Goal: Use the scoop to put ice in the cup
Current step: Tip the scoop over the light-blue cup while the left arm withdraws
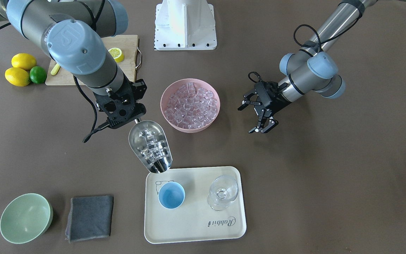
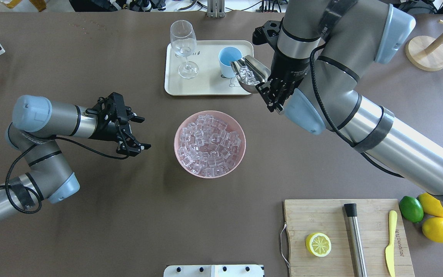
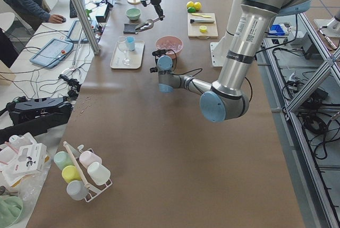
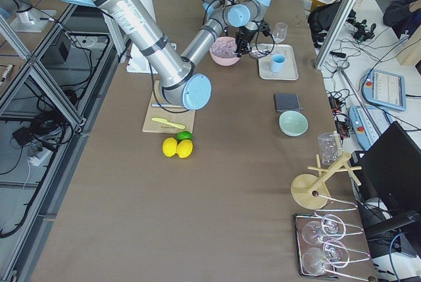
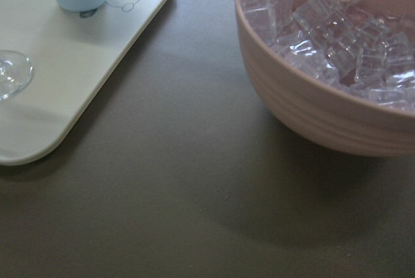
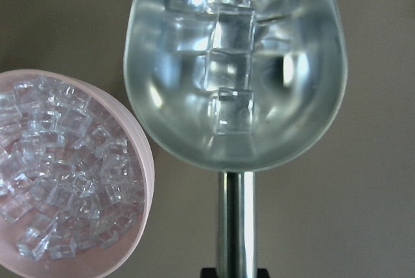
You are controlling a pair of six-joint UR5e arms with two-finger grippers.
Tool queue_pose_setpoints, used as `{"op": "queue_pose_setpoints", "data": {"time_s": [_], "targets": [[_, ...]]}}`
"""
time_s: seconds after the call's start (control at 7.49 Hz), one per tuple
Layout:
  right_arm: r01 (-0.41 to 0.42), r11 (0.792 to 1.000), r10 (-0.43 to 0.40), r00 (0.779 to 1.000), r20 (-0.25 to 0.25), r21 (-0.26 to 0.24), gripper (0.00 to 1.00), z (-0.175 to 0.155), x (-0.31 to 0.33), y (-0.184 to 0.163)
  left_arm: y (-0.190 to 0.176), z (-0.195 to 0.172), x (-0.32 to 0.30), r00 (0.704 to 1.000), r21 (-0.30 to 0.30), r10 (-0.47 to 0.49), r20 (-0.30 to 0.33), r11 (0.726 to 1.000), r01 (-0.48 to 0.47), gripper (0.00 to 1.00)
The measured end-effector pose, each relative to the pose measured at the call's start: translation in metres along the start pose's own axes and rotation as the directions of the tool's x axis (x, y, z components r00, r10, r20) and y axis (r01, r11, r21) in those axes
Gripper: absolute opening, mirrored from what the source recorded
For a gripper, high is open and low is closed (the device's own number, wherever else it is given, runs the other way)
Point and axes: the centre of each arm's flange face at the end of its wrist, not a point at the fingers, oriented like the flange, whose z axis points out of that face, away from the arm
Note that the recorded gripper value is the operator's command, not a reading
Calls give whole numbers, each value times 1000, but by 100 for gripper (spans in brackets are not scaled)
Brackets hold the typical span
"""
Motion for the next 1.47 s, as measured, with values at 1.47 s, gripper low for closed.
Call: {"op": "queue_pose_setpoints", "data": {"time_s": [1.47], "targets": [[-116, 983, 120, 993, 18, -141, 0, -16, -8, -79, 60, -151, -91, 859, -420, -364, 361, 759, 498, 98]]}}
